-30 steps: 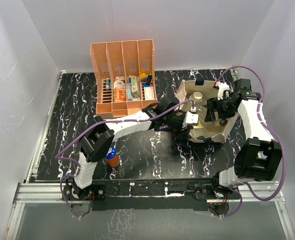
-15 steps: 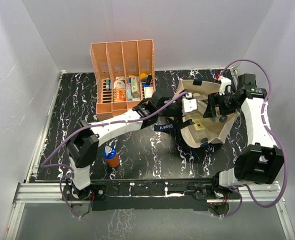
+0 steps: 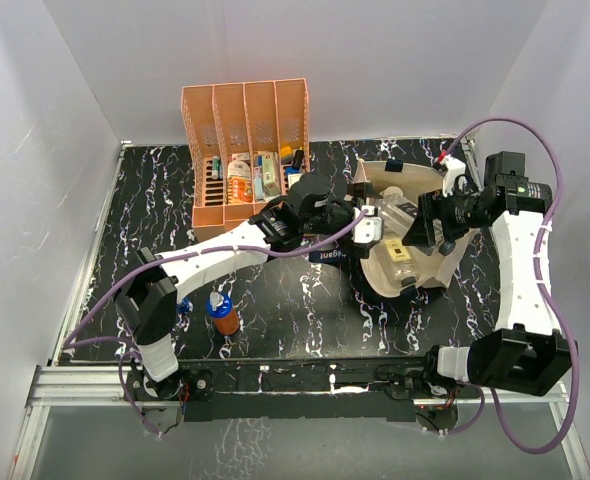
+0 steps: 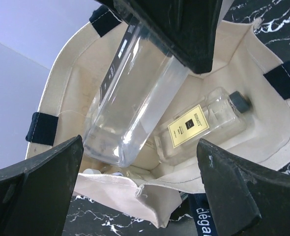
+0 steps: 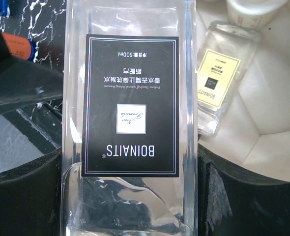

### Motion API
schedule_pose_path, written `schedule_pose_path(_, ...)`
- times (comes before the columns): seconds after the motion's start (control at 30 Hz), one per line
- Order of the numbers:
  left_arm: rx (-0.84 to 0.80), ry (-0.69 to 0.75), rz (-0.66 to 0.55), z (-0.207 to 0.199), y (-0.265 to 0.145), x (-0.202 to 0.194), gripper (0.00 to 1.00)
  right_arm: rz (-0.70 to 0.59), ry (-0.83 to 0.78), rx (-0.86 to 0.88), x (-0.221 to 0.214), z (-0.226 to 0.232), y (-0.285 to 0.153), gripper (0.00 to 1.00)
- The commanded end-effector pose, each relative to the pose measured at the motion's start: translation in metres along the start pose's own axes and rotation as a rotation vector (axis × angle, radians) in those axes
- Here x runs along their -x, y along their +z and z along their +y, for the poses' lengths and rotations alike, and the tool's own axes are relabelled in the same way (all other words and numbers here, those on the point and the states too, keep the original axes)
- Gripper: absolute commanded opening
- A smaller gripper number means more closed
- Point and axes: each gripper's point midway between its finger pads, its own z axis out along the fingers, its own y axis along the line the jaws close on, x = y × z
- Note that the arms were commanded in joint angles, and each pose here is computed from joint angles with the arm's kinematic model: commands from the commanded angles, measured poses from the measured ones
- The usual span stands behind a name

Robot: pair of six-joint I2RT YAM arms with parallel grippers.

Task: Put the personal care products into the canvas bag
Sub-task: Adjust the care product in the canvas bag.

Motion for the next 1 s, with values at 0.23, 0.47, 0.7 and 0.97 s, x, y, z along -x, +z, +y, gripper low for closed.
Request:
schedule_pose_path(0.23, -0.056, 0.227, -0.063, -0.013, -0.003, 0.043, 0.97, -0.135, -0.151, 0.114, 0.016, 0.051, -0.018, 0.08)
schedule_pose_path(0.47, -0.052, 0.292, -0.049, -0.02, 0.013, 0.039, 0.95, -0.104, -0.173, 0.164, 0.014, 0.06, -0.009, 0.08)
schedule_pose_path(0.7, -0.015, 0.348, -0.023, -0.018, 0.019, 0.027, 0.65, -0.081, -0.189, 0.21, 0.014, 0.071, -0.003, 0.08)
schedule_pose_path(0.97, 0.055, 0.373, -0.003, -0.007, 0.014, 0.026, 0.05, -0.074, -0.194, 0.217, 0.015, 0.073, -0.002, 0.28)
